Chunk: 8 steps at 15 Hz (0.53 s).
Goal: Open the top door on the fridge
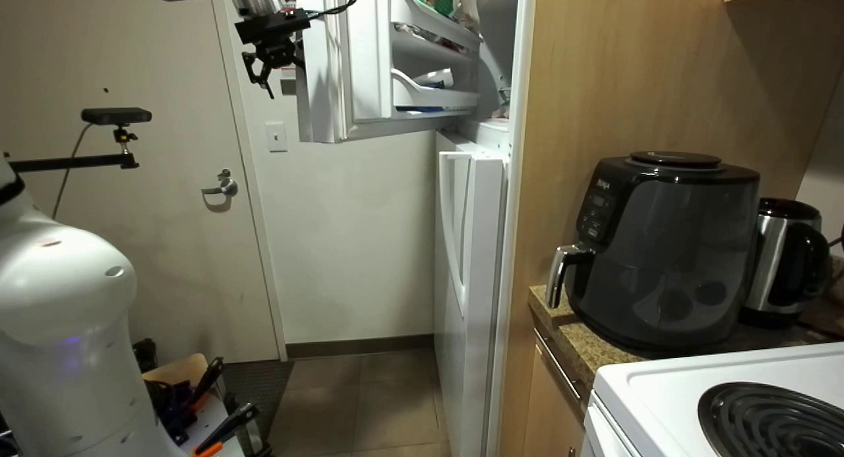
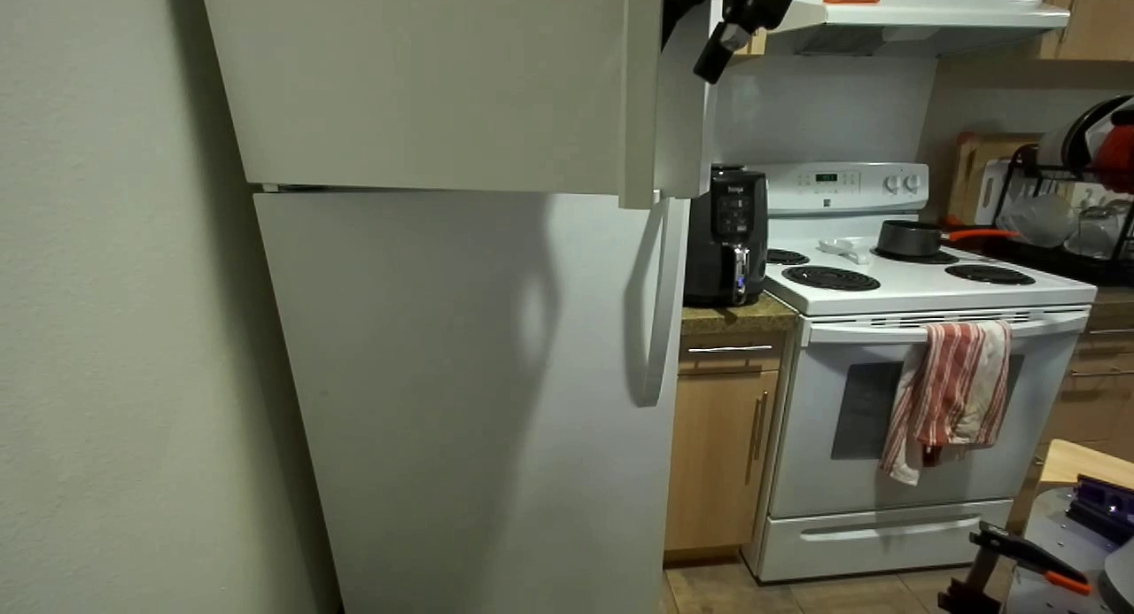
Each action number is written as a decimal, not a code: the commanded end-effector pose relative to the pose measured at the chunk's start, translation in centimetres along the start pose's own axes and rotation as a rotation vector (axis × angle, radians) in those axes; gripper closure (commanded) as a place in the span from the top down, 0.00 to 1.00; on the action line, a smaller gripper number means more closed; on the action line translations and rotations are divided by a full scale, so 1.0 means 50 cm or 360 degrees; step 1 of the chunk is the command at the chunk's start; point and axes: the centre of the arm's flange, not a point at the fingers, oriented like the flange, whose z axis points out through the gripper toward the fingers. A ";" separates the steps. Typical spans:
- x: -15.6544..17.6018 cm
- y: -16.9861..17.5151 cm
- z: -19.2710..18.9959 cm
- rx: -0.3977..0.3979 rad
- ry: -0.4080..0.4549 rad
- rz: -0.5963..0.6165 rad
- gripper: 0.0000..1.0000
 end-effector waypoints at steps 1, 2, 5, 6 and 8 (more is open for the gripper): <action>-0.010 -0.120 -0.091 0.0234 -0.0027 -0.0092 1.00; -0.010 -0.122 -0.092 0.0248 -0.0050 -0.0110 1.00; -0.012 -0.211 -0.136 0.0452 -0.0153 -0.0148 1.00; -0.017 -0.260 -0.168 0.0496 -0.0184 -0.0172 1.00; -0.032 -0.356 -0.240 0.0518 -0.0221 -0.0200 1.00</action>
